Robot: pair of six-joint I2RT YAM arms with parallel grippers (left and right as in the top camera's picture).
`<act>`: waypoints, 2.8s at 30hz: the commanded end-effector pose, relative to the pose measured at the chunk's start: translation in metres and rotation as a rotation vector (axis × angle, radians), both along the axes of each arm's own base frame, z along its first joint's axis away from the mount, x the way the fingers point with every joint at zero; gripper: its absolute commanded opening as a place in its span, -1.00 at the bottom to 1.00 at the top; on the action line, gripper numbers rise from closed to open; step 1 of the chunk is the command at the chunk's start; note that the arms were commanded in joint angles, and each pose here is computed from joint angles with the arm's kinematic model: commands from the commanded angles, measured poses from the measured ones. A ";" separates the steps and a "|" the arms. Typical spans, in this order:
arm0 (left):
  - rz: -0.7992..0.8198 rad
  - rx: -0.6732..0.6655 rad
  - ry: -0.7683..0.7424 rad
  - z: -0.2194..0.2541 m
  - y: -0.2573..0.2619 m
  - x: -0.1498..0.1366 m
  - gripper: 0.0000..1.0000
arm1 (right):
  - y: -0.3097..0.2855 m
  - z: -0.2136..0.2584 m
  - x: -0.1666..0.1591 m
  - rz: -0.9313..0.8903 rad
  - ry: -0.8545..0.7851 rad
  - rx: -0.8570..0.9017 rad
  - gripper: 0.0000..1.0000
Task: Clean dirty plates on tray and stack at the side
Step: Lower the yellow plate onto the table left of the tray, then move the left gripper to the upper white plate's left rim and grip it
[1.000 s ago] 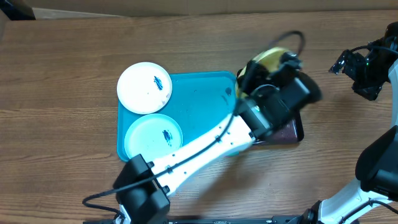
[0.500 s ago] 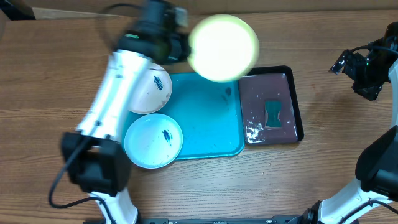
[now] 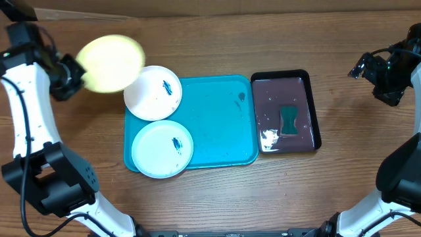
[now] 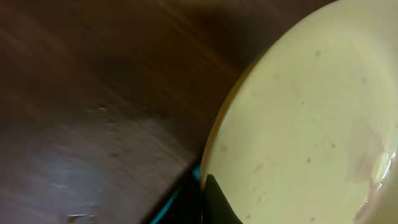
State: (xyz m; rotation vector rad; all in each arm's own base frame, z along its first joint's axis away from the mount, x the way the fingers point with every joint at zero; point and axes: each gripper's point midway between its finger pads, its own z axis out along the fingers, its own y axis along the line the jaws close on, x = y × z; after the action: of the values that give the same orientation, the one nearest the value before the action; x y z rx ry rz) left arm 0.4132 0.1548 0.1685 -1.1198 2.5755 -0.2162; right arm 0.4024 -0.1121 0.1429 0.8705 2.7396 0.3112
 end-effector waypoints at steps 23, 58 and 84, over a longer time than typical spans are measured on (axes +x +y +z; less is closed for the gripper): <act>0.236 0.396 0.180 -0.054 0.088 -0.052 -0.92 | 0.000 0.008 0.002 0.000 -0.023 -0.003 1.00; -0.406 0.093 0.062 -0.067 -0.068 -0.005 -0.10 | 0.000 0.008 0.002 0.000 -0.023 -0.003 1.00; -0.449 0.227 -0.045 -0.125 -0.084 0.016 -0.34 | 0.000 0.008 0.002 0.000 -0.023 -0.003 1.00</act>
State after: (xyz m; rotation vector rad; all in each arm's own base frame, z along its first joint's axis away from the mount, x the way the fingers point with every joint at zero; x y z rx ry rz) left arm 0.4318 0.0641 0.0438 -0.4605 2.6947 -0.1141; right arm 0.4023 -0.1121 0.1429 0.8712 2.7398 0.3114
